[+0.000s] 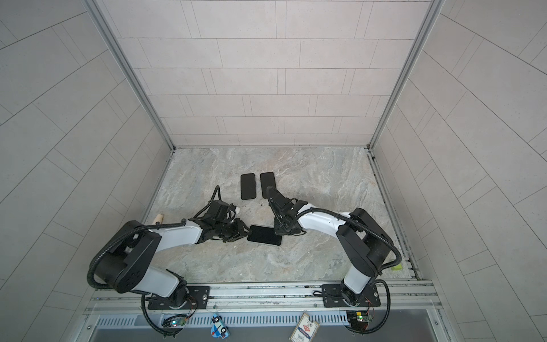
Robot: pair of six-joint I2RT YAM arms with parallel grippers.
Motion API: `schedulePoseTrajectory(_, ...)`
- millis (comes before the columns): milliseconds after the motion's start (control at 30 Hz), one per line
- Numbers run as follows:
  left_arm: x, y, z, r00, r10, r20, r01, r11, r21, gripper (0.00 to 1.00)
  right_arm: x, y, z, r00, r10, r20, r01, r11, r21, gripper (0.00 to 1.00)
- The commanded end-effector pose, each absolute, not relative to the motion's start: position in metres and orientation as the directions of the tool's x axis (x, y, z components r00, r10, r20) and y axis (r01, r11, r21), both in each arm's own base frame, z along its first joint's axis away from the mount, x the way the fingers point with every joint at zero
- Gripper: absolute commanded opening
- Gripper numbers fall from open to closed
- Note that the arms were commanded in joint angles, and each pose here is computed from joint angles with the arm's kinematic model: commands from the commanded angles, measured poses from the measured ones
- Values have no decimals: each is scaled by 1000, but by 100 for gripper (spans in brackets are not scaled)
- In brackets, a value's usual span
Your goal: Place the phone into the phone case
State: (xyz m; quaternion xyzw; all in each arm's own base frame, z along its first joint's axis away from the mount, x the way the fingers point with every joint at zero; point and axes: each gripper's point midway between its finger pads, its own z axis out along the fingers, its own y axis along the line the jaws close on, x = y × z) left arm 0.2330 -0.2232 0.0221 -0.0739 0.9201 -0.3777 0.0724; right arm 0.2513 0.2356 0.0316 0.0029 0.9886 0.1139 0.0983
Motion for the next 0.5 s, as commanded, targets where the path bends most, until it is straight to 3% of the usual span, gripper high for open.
schedulePoseTrajectory(0,236,-228,26,-980,-179,-84,-66,697,-714,32,239,229,-2,-992,7,-129,-13,989,149,11)
schedulePoseTrajectory(467,236,-228,26,-980,-179,-85,-66,697,-714,32,240,234,-5,-992,-25,-122,-39,993,111,11)
